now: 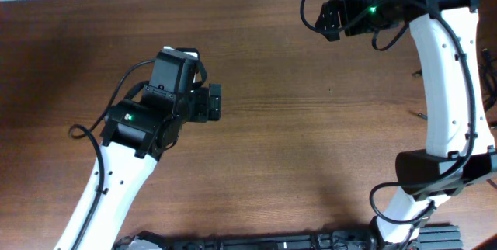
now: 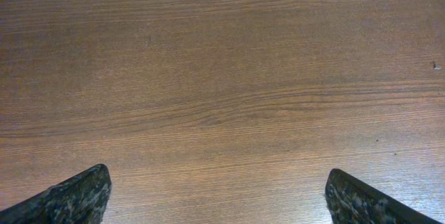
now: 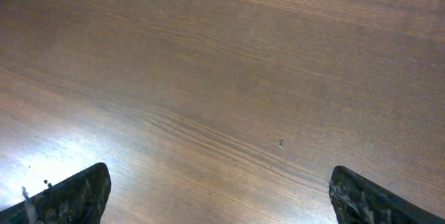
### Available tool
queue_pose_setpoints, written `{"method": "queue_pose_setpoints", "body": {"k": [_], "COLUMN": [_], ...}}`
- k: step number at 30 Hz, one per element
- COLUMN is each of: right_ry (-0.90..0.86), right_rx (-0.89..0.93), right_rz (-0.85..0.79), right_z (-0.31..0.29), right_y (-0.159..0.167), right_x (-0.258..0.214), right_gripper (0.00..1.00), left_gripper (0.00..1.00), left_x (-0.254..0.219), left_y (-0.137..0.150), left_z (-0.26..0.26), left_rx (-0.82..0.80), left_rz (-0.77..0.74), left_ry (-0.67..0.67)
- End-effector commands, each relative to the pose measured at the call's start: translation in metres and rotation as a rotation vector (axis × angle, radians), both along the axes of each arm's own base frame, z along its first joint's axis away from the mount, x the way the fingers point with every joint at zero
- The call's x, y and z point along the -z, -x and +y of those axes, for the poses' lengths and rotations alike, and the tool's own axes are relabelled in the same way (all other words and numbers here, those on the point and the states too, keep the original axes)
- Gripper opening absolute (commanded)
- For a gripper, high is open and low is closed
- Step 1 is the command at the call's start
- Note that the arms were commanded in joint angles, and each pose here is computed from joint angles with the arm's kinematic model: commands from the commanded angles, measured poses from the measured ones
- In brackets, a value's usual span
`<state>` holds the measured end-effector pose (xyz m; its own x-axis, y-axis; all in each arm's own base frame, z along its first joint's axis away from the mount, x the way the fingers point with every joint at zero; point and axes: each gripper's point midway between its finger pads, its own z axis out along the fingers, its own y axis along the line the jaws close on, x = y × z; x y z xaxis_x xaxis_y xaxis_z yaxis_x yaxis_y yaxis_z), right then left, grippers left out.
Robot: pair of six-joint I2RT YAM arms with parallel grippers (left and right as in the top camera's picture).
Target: Untangle cables
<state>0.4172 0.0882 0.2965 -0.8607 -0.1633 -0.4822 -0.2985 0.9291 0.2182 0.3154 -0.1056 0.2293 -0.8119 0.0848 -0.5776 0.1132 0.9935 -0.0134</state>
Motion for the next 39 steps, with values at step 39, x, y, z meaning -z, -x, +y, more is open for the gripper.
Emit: {"method": "queue_pose_setpoints", "body": {"k": [39], "right_ry": [-0.003], "right_rx": [-0.013], "right_rz": [-0.014], "right_z": [0.003], "right_y": [0.001], "right_x": [-0.005], "right_gripper": [0.99], "left_gripper": [0.99], "left_x": [0.023], "left_y": [0.016], "left_z": [0.031], "left_rx": [-0.077], "left_rz": [-0.230], "left_ry": [0.055]}}
